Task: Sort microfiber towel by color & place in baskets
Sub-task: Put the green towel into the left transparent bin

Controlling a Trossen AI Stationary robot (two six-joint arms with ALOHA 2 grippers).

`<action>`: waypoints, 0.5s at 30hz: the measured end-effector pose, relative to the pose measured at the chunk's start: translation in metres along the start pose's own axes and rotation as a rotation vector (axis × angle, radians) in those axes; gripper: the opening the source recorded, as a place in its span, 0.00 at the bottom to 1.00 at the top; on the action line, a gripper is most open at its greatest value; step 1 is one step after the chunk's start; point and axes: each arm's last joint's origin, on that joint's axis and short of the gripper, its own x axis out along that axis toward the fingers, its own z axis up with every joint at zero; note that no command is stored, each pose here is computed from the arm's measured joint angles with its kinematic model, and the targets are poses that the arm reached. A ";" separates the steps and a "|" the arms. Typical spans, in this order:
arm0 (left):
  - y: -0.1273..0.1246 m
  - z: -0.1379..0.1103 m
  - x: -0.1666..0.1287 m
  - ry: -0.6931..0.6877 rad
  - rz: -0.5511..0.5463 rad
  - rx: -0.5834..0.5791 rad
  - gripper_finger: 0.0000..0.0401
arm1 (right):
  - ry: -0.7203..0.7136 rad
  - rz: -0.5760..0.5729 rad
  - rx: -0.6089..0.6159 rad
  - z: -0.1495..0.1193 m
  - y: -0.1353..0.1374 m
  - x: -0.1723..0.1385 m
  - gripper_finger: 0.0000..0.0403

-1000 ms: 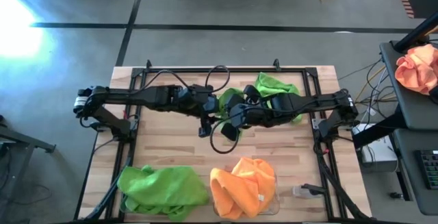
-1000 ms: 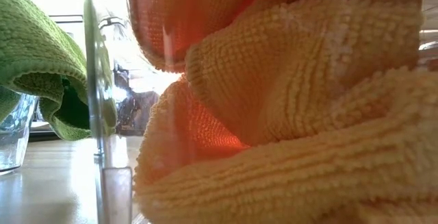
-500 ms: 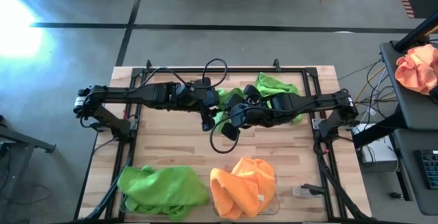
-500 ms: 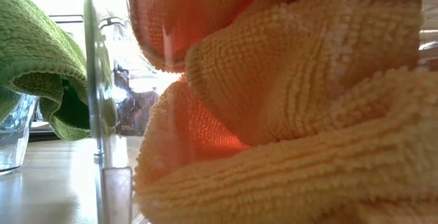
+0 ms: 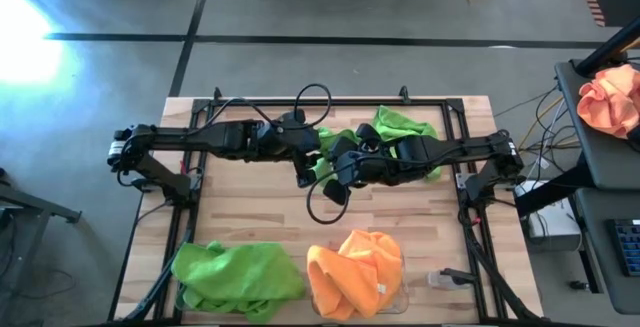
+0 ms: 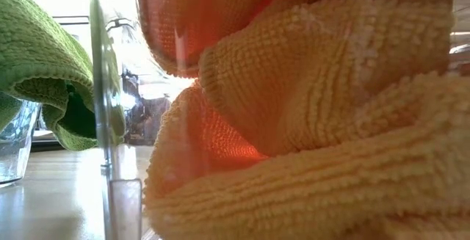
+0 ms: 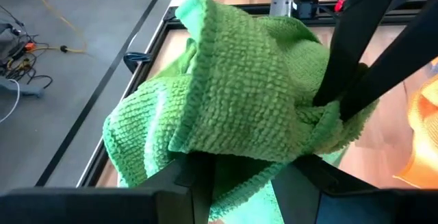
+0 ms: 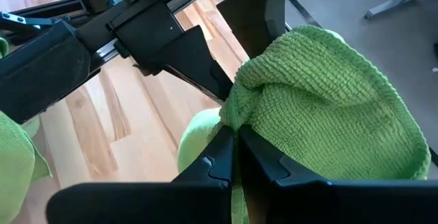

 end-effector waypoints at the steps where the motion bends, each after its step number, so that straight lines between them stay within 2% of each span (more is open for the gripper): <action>1: 0.000 0.000 0.000 0.000 -0.001 -0.001 0.28 | 0.000 0.000 0.000 0.000 0.000 0.000 0.02; 10: -0.001 0.000 0.000 0.001 -0.018 -0.017 0.28 | 0.001 0.000 -0.001 0.000 0.000 0.000 0.02; 15: -0.001 0.000 0.000 0.001 -0.019 -0.017 0.20 | 0.000 0.000 0.000 0.000 0.000 0.000 0.02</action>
